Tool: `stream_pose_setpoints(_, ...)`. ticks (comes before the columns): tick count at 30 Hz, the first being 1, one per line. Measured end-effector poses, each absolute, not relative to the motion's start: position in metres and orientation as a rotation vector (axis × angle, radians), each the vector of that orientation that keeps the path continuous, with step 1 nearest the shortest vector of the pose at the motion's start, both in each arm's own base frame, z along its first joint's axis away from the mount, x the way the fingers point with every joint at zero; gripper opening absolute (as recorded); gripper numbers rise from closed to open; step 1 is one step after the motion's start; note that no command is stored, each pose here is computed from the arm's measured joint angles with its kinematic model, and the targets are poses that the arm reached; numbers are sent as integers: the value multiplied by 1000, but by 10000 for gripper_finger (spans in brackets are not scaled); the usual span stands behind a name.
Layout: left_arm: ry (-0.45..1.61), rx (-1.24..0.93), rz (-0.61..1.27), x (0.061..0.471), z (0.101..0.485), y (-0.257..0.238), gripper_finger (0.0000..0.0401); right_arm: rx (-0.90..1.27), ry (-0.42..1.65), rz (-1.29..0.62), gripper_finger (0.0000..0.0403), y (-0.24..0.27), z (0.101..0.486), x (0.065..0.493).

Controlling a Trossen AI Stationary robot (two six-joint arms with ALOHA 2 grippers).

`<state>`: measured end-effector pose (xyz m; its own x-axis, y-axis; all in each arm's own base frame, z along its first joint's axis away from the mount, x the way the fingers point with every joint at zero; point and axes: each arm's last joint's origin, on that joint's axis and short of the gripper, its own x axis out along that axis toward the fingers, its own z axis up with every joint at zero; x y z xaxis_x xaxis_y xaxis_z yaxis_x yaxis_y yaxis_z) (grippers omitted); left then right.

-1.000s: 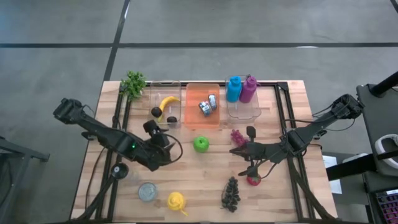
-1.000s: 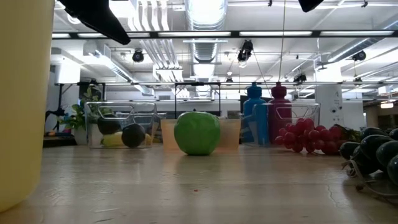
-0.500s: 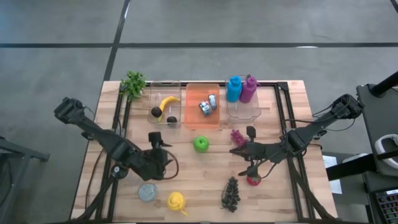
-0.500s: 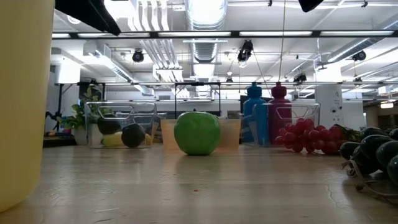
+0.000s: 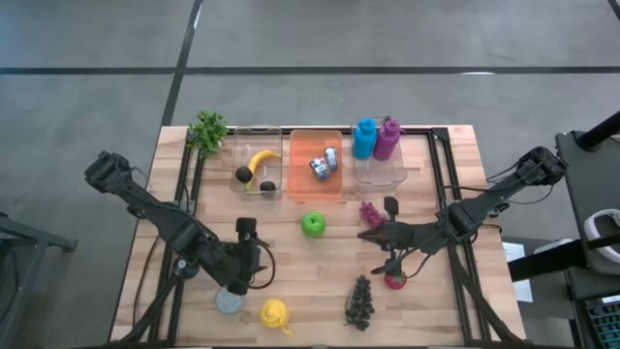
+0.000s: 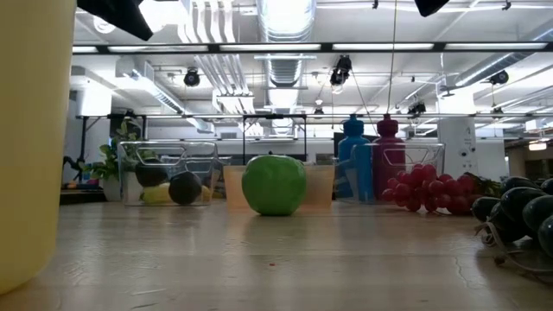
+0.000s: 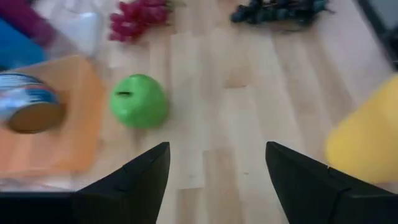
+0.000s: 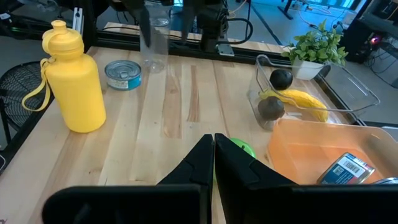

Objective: Pick & Place Food Item
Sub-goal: Put the yellow water bottle into the right transparent bin

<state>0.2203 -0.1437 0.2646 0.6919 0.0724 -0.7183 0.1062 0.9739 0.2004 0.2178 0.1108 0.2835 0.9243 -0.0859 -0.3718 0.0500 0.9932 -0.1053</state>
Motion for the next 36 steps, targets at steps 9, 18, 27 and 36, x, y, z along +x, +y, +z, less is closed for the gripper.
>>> stream_pose_setpoints(9, 795, 245, -280, 223, 259, -153, 249, -98, 385, -69, 8, 111, 284, 218)
stream_pose_setpoints(18, 802, 202, -413, 222, 251, -157, 240, -99, 386, -69, 8, 111, 284, 218)
stream_pose_setpoints(27, 787, 154, -494, 223, 253, -161, 239, -100, 386, -68, 8, 111, 284, 218)
stream_pose_setpoints(36, 822, 131, -569, 228, 244, -169, 239, -100, 386, -68, 8, 111, 283, 218)
